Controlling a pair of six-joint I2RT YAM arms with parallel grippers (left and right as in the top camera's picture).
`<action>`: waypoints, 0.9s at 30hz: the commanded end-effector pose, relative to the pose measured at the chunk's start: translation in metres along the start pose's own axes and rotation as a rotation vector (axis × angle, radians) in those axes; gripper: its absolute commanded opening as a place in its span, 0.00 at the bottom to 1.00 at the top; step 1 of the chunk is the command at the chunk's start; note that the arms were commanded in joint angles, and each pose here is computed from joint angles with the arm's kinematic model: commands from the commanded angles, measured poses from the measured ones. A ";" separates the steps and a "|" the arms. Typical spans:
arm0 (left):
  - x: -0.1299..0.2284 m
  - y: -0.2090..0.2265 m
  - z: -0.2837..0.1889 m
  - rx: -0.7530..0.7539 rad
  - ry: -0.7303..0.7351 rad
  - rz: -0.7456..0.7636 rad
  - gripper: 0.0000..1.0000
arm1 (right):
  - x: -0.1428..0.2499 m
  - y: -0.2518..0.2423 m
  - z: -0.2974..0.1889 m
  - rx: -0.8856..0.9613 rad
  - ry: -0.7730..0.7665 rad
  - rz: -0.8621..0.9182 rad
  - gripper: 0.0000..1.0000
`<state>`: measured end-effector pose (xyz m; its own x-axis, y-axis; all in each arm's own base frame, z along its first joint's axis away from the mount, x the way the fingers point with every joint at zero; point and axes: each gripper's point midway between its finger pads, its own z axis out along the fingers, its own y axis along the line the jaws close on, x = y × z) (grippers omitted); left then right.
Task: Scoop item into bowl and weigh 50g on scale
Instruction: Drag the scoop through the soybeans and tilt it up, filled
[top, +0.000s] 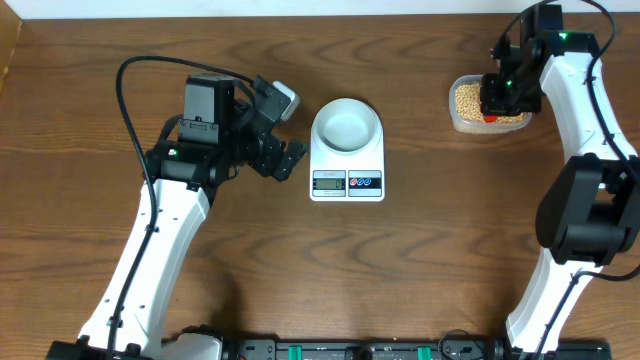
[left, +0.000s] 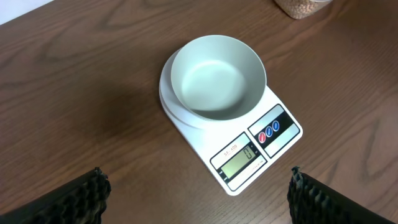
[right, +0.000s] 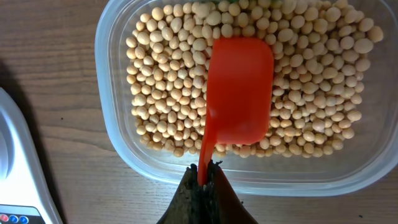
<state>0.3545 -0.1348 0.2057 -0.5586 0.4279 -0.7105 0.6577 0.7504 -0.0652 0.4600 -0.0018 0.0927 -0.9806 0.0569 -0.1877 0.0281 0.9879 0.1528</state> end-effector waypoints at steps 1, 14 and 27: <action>0.001 -0.002 0.000 0.011 -0.003 0.015 0.94 | 0.008 0.010 0.005 -0.050 0.029 0.003 0.02; 0.001 -0.002 0.000 0.011 -0.003 0.015 0.94 | 0.008 0.011 0.002 -0.107 0.027 0.002 0.02; 0.001 -0.002 0.000 0.011 -0.003 0.015 0.94 | 0.011 -0.006 -0.001 -0.125 0.032 0.032 0.01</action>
<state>0.3545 -0.1348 0.2057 -0.5587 0.4279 -0.7104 0.6575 0.7506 -0.0650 0.4563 -0.0097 0.0942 -0.9804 0.0882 -0.1760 0.0435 0.9690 0.2432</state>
